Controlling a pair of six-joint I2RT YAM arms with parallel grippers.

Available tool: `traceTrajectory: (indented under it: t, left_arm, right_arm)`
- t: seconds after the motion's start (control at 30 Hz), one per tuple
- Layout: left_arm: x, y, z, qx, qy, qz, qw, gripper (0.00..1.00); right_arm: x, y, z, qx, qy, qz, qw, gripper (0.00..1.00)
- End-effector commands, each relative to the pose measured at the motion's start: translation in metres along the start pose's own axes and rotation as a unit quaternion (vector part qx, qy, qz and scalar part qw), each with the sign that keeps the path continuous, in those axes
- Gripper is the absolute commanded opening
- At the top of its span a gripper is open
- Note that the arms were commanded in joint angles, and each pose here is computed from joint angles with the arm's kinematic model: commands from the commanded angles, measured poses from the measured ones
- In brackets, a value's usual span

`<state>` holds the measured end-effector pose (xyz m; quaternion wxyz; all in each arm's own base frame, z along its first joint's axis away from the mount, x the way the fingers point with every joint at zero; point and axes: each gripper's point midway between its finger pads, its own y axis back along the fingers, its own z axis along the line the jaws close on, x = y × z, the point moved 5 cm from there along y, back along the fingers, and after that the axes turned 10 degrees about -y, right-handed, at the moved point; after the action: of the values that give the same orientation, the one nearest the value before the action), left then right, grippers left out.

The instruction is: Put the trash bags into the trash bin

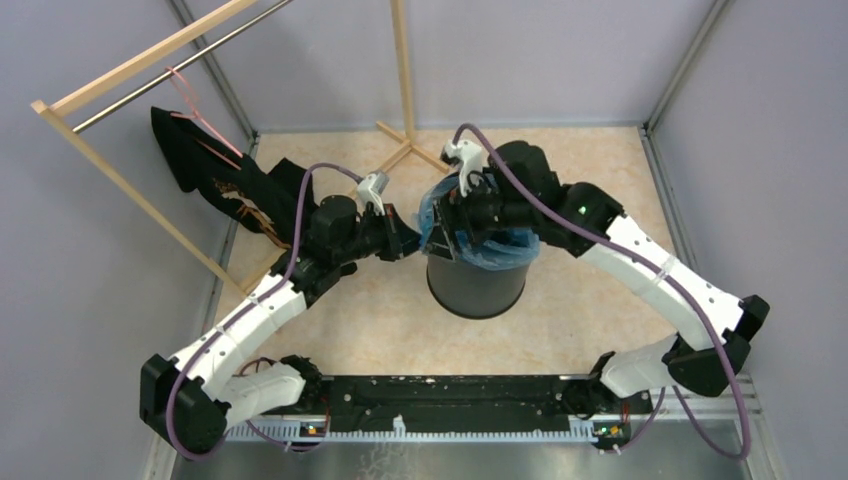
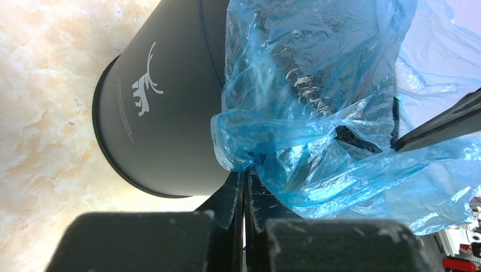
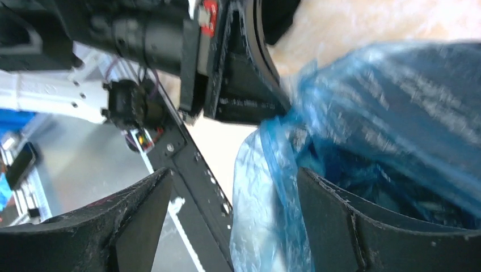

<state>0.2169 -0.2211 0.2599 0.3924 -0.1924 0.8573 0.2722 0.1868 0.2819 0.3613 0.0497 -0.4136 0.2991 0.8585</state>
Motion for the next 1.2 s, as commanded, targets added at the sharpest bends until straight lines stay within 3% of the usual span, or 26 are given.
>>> traceTrajectory:
  t: [0.0,0.07,0.23,0.3,0.4,0.53,0.87,0.93,1.07,1.17]
  left_arm:
    - [-0.021,0.004,-0.016,0.027,-0.016,-0.033,0.999,0.00]
    - [-0.020,0.003,-0.015,0.028,-0.018,-0.033,0.999,0.00]
    - [-0.024,0.003,-0.018,0.037,-0.021,-0.036,0.998,0.00]
    - [-0.027,0.006,-0.020,0.038,-0.024,-0.042,0.998,0.00]
    - [-0.030,0.009,-0.022,0.037,-0.030,-0.052,0.997,0.00]
    - [-0.035,0.014,-0.024,0.030,-0.044,-0.058,0.997,0.17]
    - [-0.044,0.024,-0.025,0.009,-0.067,-0.069,0.995,0.34]
    - [-0.048,0.029,-0.027,0.003,-0.071,-0.069,0.995,0.40]
    - [-0.061,0.055,-0.043,0.014,-0.099,-0.107,0.989,0.73]
    - [-0.068,0.076,-0.048,-0.003,-0.122,-0.130,0.984,0.90]
  right_arm:
    - [0.010,0.020,0.001,0.041,-0.006,-0.015,0.999,0.80]
    - [0.013,0.028,0.006,0.022,-0.013,-0.022,0.999,0.76]
    - [0.023,0.041,0.018,-0.020,-0.038,-0.020,0.999,0.46]
    - [0.030,0.041,0.019,-0.028,-0.050,-0.010,0.998,0.40]
    - [0.043,0.039,0.019,-0.039,-0.075,0.000,0.996,0.37]
    - [0.058,0.039,0.017,-0.057,-0.103,-0.007,0.993,0.35]
    - [0.096,0.042,0.011,-0.086,-0.149,-0.038,0.984,0.30]
    - [0.105,0.040,0.003,-0.088,-0.146,-0.060,0.984,0.27]
    - [0.116,0.034,-0.009,-0.106,-0.155,-0.126,0.974,0.19]
    - [0.121,0.030,-0.018,-0.108,-0.153,-0.160,0.969,0.19]
